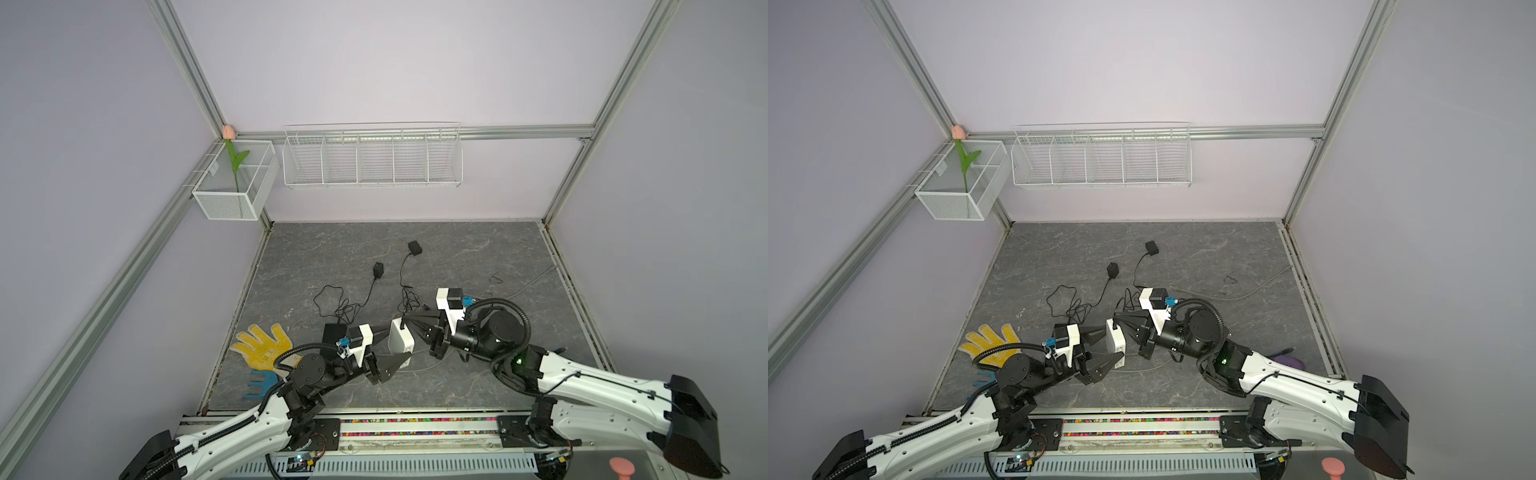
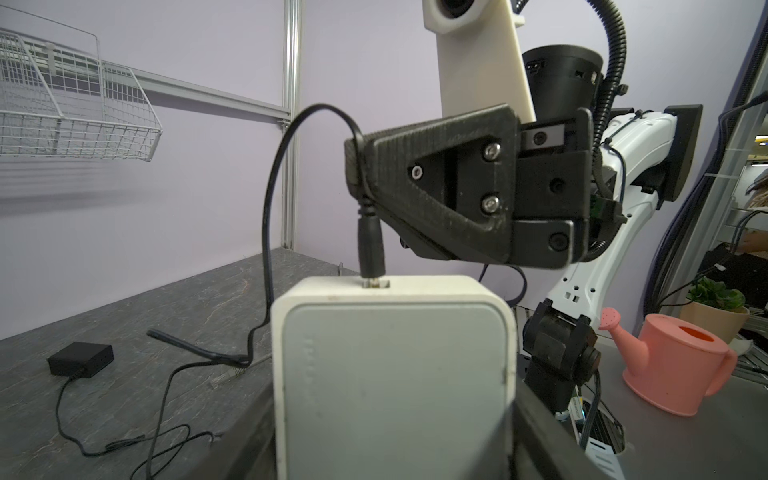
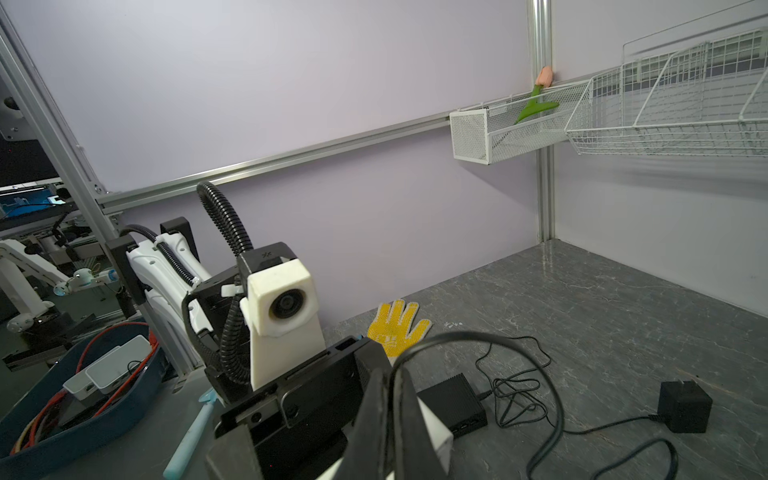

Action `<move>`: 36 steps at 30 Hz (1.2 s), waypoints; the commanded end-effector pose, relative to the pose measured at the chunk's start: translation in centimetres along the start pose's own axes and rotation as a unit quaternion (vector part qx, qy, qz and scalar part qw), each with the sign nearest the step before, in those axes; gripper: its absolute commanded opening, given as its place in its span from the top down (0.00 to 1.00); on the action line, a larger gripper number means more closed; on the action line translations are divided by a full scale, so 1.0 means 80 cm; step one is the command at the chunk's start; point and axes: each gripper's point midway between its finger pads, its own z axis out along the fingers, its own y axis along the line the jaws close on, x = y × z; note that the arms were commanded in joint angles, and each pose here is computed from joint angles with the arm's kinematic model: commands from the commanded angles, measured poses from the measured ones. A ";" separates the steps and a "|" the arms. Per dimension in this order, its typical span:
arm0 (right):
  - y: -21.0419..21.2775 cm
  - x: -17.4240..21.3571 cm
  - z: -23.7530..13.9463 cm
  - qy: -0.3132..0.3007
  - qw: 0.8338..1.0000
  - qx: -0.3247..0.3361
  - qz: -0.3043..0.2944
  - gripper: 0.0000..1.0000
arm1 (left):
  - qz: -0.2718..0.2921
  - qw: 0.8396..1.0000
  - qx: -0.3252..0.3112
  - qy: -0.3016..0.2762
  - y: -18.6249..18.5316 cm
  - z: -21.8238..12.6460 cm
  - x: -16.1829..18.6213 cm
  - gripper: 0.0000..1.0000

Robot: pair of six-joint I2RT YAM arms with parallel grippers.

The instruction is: Insert the plug into the switch port

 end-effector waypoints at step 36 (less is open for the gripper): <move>-0.022 0.208 -0.036 0.322 0.945 0.030 0.040 0.94 | 0.070 0.978 -0.014 -0.198 -0.016 -0.039 -0.147 1.00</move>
